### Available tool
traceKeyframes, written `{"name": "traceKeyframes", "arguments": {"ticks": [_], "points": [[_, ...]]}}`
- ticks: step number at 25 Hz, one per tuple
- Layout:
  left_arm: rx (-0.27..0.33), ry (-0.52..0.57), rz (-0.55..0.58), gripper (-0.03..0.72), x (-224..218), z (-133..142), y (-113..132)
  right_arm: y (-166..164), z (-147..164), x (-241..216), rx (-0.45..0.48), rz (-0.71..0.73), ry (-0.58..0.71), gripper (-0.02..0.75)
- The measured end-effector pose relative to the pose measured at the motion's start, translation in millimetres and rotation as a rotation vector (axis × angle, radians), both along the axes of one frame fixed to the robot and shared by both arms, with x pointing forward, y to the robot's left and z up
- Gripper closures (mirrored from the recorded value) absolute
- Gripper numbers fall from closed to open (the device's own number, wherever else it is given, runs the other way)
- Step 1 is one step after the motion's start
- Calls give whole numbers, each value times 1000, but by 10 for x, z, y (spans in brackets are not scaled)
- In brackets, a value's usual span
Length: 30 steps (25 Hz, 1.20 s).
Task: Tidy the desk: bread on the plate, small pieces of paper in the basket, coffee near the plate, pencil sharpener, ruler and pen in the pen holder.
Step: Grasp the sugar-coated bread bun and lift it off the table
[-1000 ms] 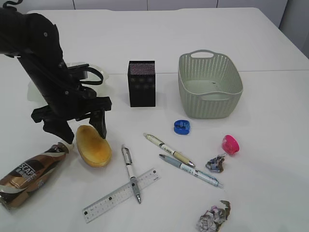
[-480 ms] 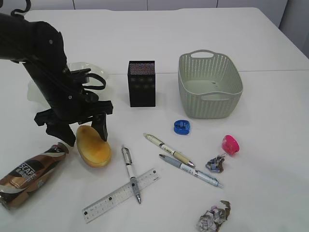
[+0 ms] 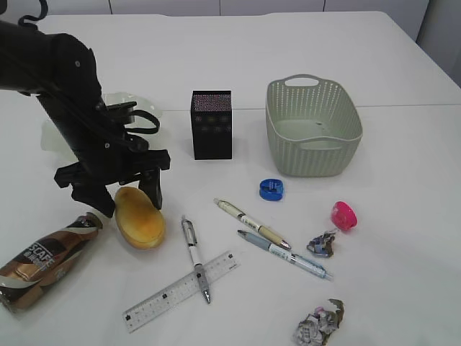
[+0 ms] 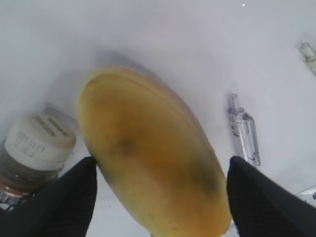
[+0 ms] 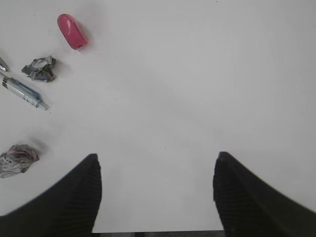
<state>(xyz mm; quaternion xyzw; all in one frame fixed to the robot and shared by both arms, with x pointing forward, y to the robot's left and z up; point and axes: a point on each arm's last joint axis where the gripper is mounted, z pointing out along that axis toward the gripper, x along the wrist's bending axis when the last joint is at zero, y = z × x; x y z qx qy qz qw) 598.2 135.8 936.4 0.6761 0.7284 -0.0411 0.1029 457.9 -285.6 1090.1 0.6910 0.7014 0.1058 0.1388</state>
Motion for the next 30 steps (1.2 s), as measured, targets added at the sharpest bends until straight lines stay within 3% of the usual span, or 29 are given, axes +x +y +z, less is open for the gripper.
{"name": "traceKeyframes", "arguments": {"ticks": [5,12,15,21,27,30], "points": [[10,65,5,89,-2,-196,-20,0,0,1,0,0,-2,221],[3,69,7,102,5,-208,-41,0,0,1,0,0,-2,221],[3,69,7,183,5,-208,-41,0,0,1,0,0,-2,221],[12,68,2,506,5,-209,-34,0,0,1,0,0,-2,221],[31,71,-29,540,30,-173,-33,0,0,1,0,0,-2,222],[41,80,-55,547,94,-24,-64,0,1,2,0,0,-2,222]]}}
